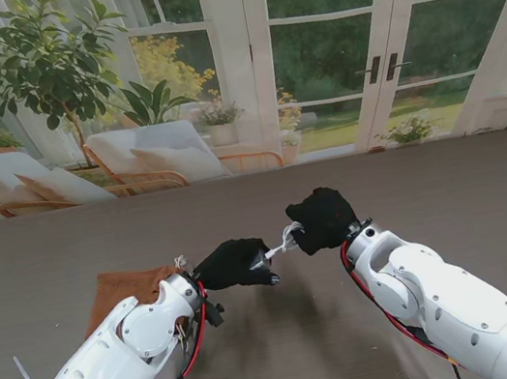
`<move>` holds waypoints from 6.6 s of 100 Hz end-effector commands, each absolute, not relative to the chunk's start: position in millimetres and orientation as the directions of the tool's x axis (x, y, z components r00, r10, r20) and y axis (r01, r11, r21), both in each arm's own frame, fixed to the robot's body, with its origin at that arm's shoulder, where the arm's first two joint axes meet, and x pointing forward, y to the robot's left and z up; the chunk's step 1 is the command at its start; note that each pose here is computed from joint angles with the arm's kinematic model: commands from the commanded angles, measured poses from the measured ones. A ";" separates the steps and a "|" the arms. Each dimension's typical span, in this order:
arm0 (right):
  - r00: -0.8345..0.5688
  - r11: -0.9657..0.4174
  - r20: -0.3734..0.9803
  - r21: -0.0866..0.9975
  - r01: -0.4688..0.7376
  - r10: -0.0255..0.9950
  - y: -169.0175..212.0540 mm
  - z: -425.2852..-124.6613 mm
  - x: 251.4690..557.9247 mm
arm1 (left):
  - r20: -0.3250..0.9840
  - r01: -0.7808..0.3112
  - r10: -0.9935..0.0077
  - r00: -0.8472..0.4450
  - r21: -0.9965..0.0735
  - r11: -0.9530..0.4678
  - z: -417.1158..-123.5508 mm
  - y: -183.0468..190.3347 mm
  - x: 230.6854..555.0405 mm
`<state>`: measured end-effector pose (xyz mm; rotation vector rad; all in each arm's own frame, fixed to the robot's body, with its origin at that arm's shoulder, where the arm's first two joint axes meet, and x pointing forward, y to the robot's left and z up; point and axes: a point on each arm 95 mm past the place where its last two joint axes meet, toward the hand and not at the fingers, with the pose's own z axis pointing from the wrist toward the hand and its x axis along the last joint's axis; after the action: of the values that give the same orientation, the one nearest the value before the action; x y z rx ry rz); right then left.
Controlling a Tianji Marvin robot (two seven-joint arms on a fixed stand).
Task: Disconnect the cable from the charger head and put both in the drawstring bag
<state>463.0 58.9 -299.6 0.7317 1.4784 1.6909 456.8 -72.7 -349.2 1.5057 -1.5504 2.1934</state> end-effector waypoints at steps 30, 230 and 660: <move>-0.479 0.057 -0.131 0.984 -0.167 0.868 40.4 -297.5 477.3 | 0.725 -0.547 -0.452 -0.521 -0.689 -0.475 -347.3 -71.5 455.5; -0.454 0.150 -0.178 0.984 -0.097 0.873 23.1 -299.2 481.5 | 0.722 -0.518 -0.398 -0.565 -0.687 -0.510 -320.7 -69.0 459.4; -0.388 -0.094 0.076 0.995 -0.026 0.918 31.2 -302.9 481.3 | 0.475 -0.543 -0.648 -0.595 -0.832 -0.111 -356.8 -72.3 472.0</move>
<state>483.0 26.7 -301.0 1.0173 1.4069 1.5818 470.4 -69.3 -356.0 1.4545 -2.1447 1.9451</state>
